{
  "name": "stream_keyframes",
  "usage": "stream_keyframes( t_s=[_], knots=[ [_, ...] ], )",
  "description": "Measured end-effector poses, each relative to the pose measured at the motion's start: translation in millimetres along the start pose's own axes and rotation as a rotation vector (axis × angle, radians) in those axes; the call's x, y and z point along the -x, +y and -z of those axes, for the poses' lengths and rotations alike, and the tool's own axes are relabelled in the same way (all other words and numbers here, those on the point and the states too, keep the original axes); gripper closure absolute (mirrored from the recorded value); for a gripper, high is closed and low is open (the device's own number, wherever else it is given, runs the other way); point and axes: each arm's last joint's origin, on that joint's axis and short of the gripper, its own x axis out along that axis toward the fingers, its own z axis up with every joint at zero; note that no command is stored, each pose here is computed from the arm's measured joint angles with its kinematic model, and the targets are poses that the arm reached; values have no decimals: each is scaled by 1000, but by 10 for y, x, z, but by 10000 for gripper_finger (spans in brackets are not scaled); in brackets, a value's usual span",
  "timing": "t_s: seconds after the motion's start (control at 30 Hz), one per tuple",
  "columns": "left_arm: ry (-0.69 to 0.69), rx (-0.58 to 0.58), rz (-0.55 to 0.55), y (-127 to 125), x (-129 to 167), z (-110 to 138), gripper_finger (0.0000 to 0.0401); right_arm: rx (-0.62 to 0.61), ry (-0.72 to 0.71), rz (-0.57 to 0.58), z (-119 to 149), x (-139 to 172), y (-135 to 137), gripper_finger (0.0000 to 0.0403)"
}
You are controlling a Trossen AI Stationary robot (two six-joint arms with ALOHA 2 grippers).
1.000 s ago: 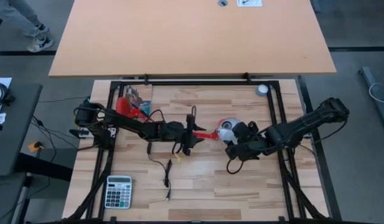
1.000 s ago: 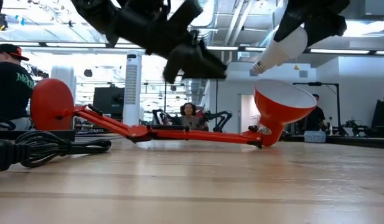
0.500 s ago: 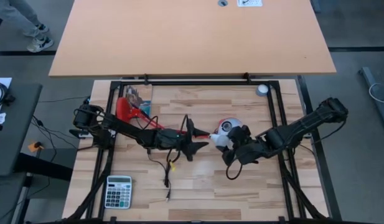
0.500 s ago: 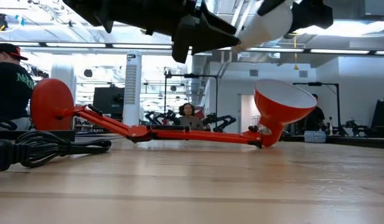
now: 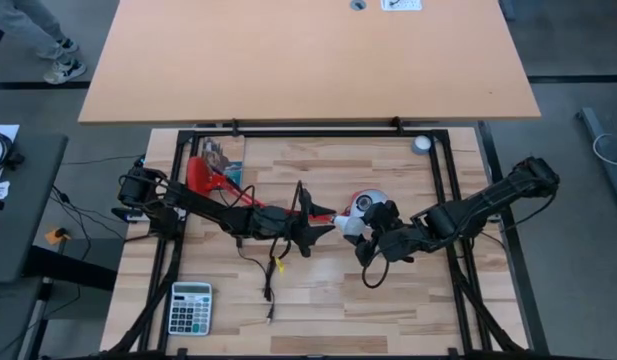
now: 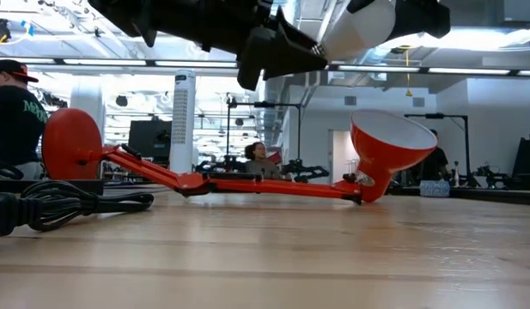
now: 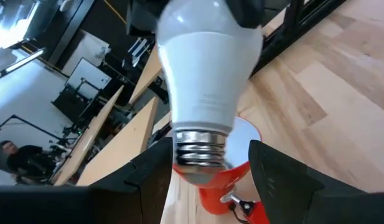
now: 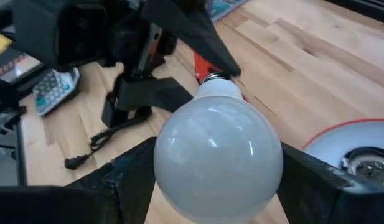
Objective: Screw lightbulb
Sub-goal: Insert the lightbulb in the lamp
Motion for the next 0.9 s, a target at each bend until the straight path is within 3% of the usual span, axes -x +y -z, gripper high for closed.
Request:
stream_keyframes(
  t_s=[0.33, 0.9],
  knots=[
    [-2, 11, -1, 3, -1, 0, 227, -4, -19, -17, -31, -10, 14, 117],
    [-31, 11, 32, -7, 0, -9, 228, 2, -8, -16, -9, -81, 38, 117]
  ],
)
